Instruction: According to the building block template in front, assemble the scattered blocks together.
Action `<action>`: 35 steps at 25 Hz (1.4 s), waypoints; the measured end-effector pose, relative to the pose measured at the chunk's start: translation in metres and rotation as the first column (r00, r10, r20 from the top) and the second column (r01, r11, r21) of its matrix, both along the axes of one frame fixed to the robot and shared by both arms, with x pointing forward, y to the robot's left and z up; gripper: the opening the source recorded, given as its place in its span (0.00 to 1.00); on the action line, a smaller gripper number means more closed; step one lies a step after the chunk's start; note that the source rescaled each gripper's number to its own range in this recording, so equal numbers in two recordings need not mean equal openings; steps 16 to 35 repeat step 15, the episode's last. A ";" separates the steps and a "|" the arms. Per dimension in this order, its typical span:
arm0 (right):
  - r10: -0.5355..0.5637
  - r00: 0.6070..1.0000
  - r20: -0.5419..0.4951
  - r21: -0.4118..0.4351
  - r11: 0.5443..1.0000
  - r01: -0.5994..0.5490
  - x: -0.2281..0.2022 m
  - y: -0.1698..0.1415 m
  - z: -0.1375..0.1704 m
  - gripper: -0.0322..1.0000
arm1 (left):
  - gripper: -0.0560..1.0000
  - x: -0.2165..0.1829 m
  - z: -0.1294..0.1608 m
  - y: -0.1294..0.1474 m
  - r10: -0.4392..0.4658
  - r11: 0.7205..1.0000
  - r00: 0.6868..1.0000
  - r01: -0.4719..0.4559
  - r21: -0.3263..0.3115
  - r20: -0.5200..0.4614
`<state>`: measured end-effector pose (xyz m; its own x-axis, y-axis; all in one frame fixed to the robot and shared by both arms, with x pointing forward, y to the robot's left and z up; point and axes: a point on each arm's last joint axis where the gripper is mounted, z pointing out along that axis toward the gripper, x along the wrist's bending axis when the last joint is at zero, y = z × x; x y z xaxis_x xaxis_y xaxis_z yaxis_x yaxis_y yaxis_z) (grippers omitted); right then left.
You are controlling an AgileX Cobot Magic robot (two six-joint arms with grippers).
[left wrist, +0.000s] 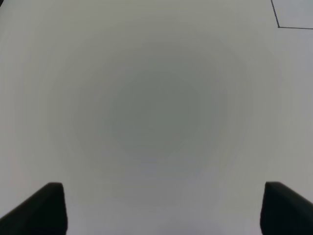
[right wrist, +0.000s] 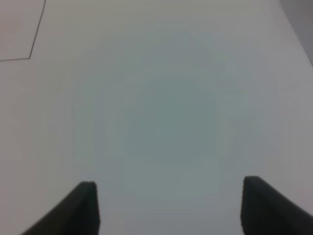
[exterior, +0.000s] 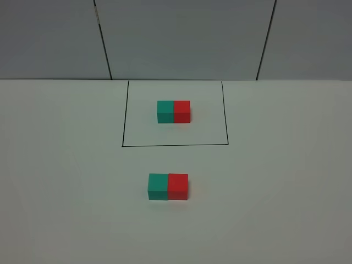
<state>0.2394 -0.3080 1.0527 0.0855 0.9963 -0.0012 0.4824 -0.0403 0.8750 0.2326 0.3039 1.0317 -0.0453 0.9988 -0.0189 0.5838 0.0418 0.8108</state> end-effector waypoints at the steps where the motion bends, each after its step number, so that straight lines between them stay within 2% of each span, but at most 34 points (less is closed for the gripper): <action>1: 0.000 1.000 0.000 0.000 1.000 0.000 0.000 0.000 0.000 0.75 | 0.92 0.000 0.000 0.000 0.000 1.000 1.000 0.000 0.000 0.000; 35: 0.000 1.000 0.000 0.000 1.000 0.000 0.000 0.000 0.000 0.75 | 0.92 0.000 0.000 0.000 0.000 1.000 1.000 0.000 0.000 0.000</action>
